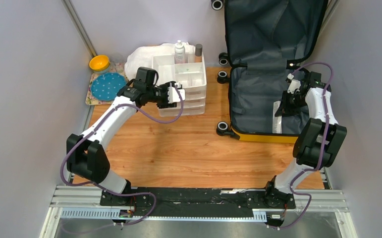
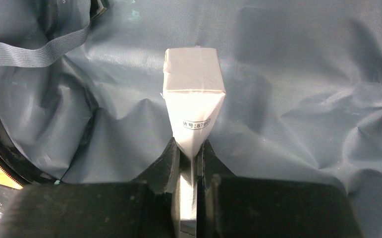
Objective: Open, take out, and arrange the luggage
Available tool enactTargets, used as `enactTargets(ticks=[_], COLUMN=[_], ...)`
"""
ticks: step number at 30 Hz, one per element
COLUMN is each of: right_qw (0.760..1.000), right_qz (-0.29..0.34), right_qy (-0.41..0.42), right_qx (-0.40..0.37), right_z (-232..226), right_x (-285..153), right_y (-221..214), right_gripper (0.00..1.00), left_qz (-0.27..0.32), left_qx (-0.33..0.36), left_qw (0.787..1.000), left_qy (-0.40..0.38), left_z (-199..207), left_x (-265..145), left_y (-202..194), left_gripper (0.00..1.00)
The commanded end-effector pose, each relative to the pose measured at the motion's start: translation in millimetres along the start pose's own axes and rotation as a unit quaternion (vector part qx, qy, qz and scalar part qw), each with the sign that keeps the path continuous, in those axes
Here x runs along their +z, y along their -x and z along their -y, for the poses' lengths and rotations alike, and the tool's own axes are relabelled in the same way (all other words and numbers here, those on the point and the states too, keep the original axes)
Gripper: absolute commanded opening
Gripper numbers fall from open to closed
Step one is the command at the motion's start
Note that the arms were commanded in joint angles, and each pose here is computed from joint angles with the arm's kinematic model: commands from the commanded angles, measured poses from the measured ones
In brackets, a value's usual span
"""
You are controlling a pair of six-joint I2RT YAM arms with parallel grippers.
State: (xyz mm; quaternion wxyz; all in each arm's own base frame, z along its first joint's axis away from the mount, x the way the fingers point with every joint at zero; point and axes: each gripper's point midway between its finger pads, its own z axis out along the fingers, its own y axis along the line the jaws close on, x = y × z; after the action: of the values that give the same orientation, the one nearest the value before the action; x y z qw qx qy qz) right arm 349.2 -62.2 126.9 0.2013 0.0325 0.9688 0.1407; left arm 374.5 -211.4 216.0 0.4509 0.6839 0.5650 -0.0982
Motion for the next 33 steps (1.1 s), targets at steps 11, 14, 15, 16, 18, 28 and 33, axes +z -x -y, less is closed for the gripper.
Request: enactTargets(ticks=[11, 14, 15, 16, 18, 28, 33], right_qw=[1.0, 1.0, 1.0, 1.0, 1.0, 1.0, 1.0], right_qz=[-0.006, -0.006, -0.005, -0.005, -0.007, -0.007, -0.008], right_qy=[0.005, 0.005, 0.005, 0.006, 0.007, 0.002, -0.001], right_qx=[0.001, -0.002, -0.002, -0.002, -0.001, 0.0, -0.001], right_z=[-5, -5, -5, -5, -6, -5, -5], right_x=[-5, -6, -6, -6, -5, -8, -8], right_y=[1, 2, 2, 2, 1, -4, -6], right_gripper=[0.0, 0.0, 0.0, 0.0, 0.0, 0.0, 0.0], left_qz=[0.094, 0.108, 0.123, 0.104, 0.115, 0.104, 0.097], left_qx=[0.151, 0.212, 0.238, 0.233, 0.273, 0.338, 0.345], left_qw=[0.967, 0.936, 0.912, 0.911, 0.875, 0.746, 0.749], left_qy=[0.182, 0.26, 0.311, 0.323, 0.384, 0.565, 0.557], left_z=[15, 22, 13, 22, 16, -19, -19], left_x=[-25, -35, -48, -42, -55, -82, -74], left_y=[40, 48, 61, 43, 58, 76, 73], left_gripper=[0.66, 0.75, 0.79, 0.8, 0.8, 0.81, 0.81])
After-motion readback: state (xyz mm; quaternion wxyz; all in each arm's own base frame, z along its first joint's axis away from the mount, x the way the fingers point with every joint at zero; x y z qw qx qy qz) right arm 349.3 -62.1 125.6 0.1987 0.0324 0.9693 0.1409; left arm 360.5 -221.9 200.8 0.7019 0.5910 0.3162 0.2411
